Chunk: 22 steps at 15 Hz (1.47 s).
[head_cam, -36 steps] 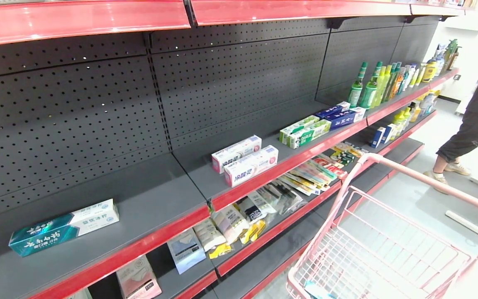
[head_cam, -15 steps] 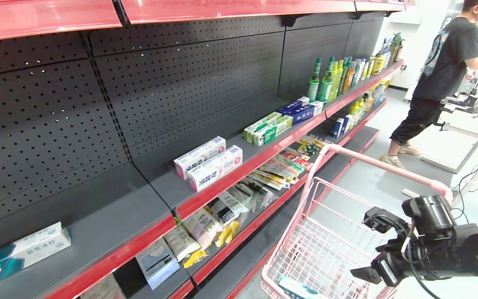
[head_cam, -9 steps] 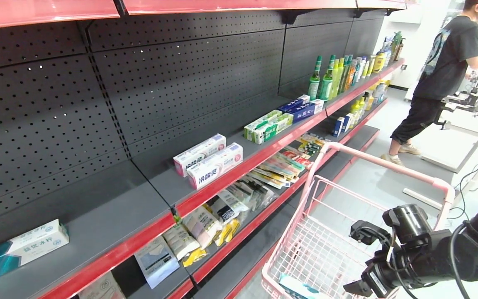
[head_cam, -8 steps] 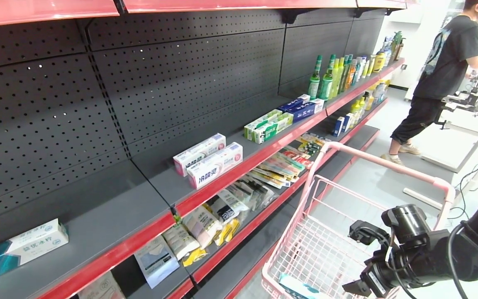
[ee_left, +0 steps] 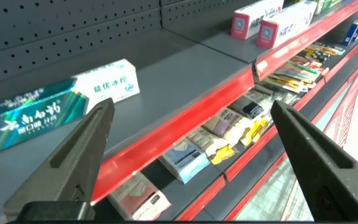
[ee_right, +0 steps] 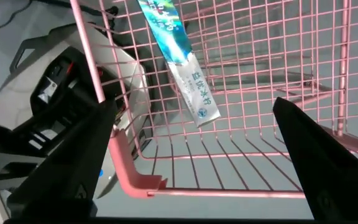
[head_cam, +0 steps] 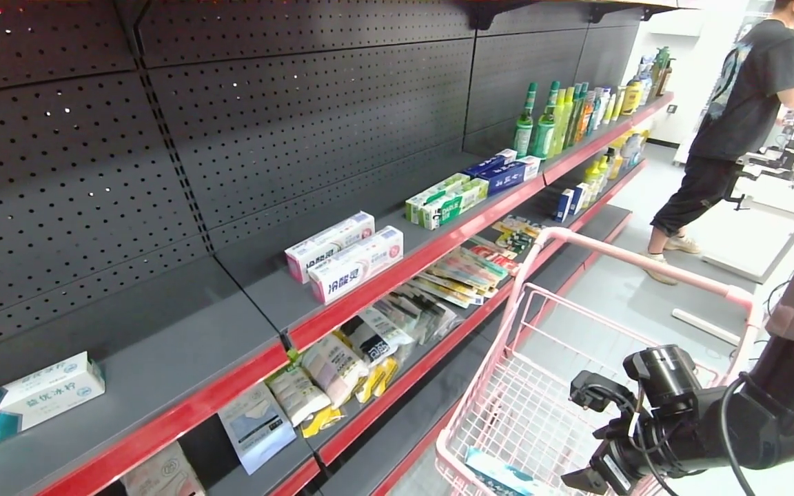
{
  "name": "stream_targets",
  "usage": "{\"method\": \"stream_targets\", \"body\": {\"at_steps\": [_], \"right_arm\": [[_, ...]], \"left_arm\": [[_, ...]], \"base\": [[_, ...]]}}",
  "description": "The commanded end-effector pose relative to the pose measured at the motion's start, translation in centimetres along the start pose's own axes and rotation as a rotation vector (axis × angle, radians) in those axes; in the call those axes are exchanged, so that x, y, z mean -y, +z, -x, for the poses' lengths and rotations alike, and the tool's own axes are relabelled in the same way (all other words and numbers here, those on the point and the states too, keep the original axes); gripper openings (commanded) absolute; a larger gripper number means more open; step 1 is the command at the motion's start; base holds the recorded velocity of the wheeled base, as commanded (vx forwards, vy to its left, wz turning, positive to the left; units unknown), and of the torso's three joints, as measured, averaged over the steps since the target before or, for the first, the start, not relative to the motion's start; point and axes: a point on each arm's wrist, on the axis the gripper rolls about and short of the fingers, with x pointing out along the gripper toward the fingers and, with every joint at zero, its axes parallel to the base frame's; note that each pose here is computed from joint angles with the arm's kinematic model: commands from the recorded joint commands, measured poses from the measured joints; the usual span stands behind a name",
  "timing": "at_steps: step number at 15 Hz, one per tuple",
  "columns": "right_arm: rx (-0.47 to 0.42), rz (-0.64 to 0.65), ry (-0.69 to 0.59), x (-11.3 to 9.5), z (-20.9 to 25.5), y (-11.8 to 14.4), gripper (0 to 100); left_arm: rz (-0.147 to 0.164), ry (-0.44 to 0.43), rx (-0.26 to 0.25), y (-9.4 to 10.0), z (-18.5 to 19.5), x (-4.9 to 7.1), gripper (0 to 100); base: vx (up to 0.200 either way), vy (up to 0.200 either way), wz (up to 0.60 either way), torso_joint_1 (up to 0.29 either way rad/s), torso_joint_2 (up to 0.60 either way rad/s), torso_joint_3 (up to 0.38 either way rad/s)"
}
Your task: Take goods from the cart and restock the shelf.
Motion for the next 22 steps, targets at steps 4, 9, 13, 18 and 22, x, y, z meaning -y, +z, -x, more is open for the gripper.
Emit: {"method": "stream_targets", "body": {"at_steps": [4, 9, 13, 18, 22], "right_arm": [[-0.004, 0.018, 0.003, 0.0, 0.0, -0.1, 100], [0.011, 0.068, 0.018, 0.2, 0.0, -0.1, 100], [0.010, 0.066, 0.018, 0.2, -0.1, -0.1, 100], [0.008, 0.070, 0.021, 0.2, -0.3, 0.0, 100], [-0.010, 0.088, 0.046, 0.2, -1.0, -0.4, 100]], "left_arm": [[0.000, 0.000, 0.000, 0.0, 0.0, 0.0, 100], [0.000, 0.000, 0.000, 0.0, 0.0, 0.0, 100], [-0.002, 0.000, 0.000, 0.0, 0.0, 0.0, 100], [0.000, 0.000, 0.000, 0.0, 0.0, 0.0, 100], [0.000, 0.000, 0.000, 0.0, 0.0, 0.0, 100]], "base": [[0.000, 0.000, 0.00, -0.149, 0.33, 0.183], [0.000, 0.000, 0.00, -0.148, 0.34, 0.183], [0.000, 0.000, 0.00, -0.151, 0.35, 0.190], [0.000, 0.000, 0.00, -0.163, 0.37, 0.209], [0.000, 0.000, 0.00, -0.024, 0.06, 0.033]]}}
